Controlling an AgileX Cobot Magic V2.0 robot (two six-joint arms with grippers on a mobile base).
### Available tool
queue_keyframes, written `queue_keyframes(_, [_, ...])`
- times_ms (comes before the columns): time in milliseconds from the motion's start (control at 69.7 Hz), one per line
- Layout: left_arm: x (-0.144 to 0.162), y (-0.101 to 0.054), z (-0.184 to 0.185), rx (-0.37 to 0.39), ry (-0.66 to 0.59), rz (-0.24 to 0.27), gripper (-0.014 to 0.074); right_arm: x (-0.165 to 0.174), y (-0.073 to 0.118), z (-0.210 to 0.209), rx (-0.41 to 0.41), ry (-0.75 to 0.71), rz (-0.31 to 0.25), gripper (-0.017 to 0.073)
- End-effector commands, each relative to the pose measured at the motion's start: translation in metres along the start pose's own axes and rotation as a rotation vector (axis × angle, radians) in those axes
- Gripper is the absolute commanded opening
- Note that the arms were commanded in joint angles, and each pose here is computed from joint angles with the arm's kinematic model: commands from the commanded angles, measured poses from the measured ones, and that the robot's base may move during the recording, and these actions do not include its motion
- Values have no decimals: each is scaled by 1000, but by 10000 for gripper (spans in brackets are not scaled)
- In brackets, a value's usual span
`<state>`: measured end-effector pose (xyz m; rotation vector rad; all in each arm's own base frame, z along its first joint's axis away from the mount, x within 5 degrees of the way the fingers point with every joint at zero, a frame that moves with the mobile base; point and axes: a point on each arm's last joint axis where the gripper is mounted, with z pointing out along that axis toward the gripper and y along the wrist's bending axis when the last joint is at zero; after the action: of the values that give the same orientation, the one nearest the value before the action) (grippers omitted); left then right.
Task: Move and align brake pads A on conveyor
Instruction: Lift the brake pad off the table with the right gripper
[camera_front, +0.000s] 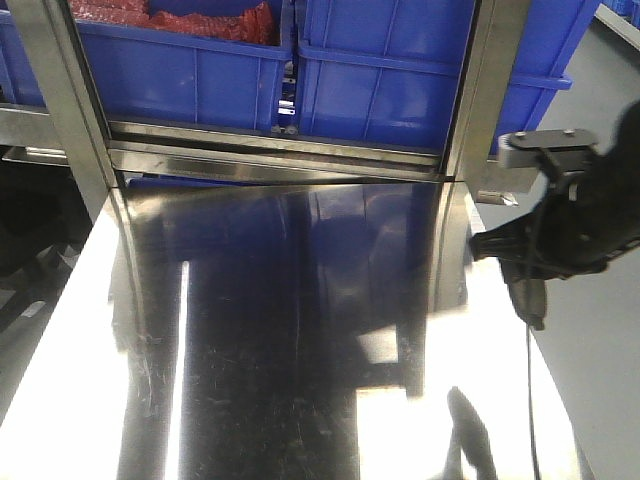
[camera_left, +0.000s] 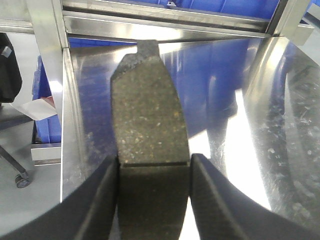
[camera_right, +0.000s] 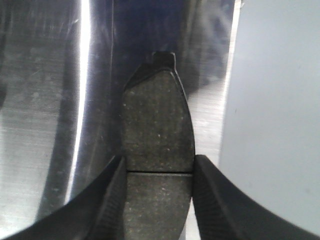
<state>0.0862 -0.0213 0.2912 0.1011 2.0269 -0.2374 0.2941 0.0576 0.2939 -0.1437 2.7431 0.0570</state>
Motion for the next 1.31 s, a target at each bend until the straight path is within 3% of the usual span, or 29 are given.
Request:
queue_keyframes(0, [-17, -4, -5, 31, -119, -7, 10, 7, -7, -38, 2, -200, -1, -1])
queue_keyframes(430, [-17, -4, -5, 31, -119, -7, 10, 92, -14, -76, -13, -434, -5, -1])
queue_keyframes(818, [-17, -4, -5, 31, -119, -7, 10, 165, -18, -64, -35, -643, -5, -1])
queue_keyframes(1019, [-17, -4, -5, 31, -119, -7, 10, 182, -20, -64, -41, -742, -7, -1])
queue_keyframes(1291, [-17, -4, -5, 31, -119, -7, 10, 181, -19, -70, -47, -808, -7, -1])
